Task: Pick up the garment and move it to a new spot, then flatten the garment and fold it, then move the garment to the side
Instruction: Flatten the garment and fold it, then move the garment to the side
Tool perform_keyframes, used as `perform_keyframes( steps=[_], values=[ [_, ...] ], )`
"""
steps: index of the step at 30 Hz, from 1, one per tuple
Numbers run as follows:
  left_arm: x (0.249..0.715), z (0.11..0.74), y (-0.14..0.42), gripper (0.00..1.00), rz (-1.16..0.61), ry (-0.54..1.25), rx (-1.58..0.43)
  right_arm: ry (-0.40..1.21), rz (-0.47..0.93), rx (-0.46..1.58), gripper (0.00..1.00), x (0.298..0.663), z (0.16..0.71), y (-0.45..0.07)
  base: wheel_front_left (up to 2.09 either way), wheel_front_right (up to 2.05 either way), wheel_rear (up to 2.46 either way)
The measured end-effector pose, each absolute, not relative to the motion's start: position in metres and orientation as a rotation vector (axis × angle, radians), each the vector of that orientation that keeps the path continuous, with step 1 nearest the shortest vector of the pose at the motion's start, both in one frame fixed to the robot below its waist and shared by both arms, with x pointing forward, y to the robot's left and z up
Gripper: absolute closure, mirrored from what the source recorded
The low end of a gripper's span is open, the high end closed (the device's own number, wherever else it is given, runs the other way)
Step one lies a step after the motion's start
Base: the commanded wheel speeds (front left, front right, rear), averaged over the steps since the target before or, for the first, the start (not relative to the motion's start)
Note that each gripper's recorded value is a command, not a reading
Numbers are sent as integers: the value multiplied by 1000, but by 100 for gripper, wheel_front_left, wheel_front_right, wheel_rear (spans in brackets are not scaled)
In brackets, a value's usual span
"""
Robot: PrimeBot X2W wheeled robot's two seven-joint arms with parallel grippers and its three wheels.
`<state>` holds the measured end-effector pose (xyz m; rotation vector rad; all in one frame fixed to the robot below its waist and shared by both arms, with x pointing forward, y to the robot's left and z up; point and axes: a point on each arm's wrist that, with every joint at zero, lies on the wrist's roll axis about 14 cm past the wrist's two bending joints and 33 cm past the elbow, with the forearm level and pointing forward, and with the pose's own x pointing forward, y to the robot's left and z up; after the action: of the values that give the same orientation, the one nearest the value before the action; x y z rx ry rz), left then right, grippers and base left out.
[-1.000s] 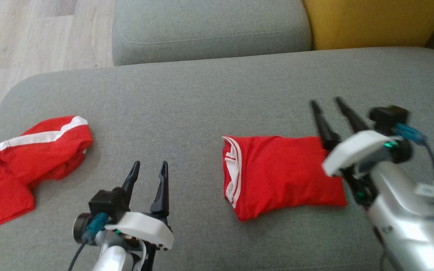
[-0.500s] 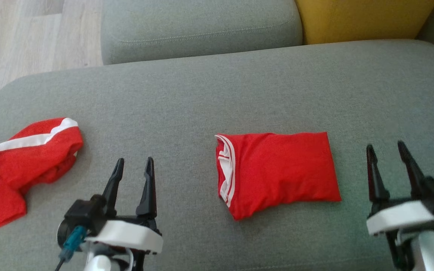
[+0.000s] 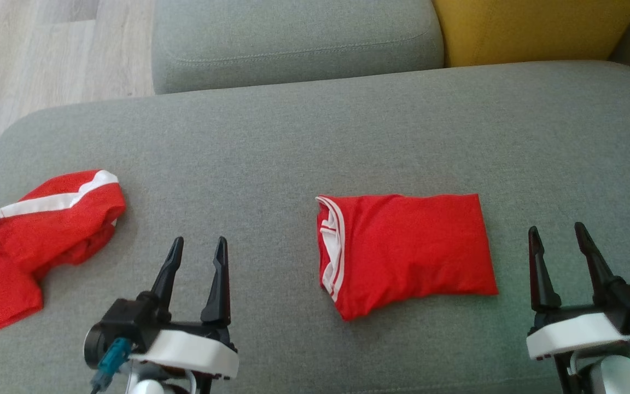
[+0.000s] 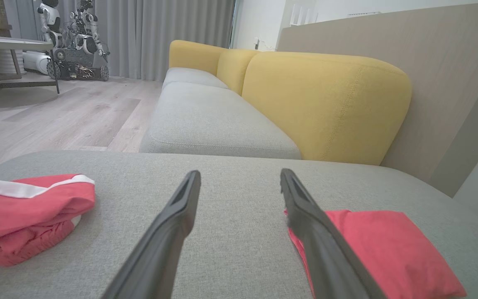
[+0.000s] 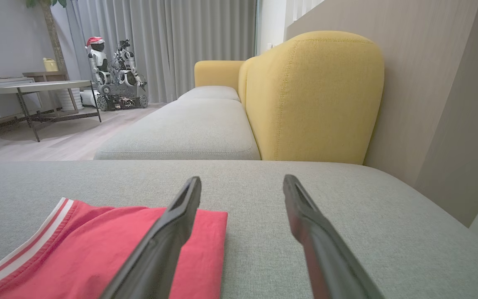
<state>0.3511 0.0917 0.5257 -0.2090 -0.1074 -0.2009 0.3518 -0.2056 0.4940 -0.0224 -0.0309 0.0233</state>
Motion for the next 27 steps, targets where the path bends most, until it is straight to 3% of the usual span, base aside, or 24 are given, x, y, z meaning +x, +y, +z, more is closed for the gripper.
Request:
perform_keyframes(
  steps=[10, 27],
  values=[
    [351, 520, 91, 0, -204, -90, -208, -7, 19, -12, 0, 354, 487, -205, 0, 0, 0],
    [370, 490, 86, 0, -217, 0, -204, 390, 16, 230, 0, 385, 394, -180, 0, 0, 0]
  ],
)
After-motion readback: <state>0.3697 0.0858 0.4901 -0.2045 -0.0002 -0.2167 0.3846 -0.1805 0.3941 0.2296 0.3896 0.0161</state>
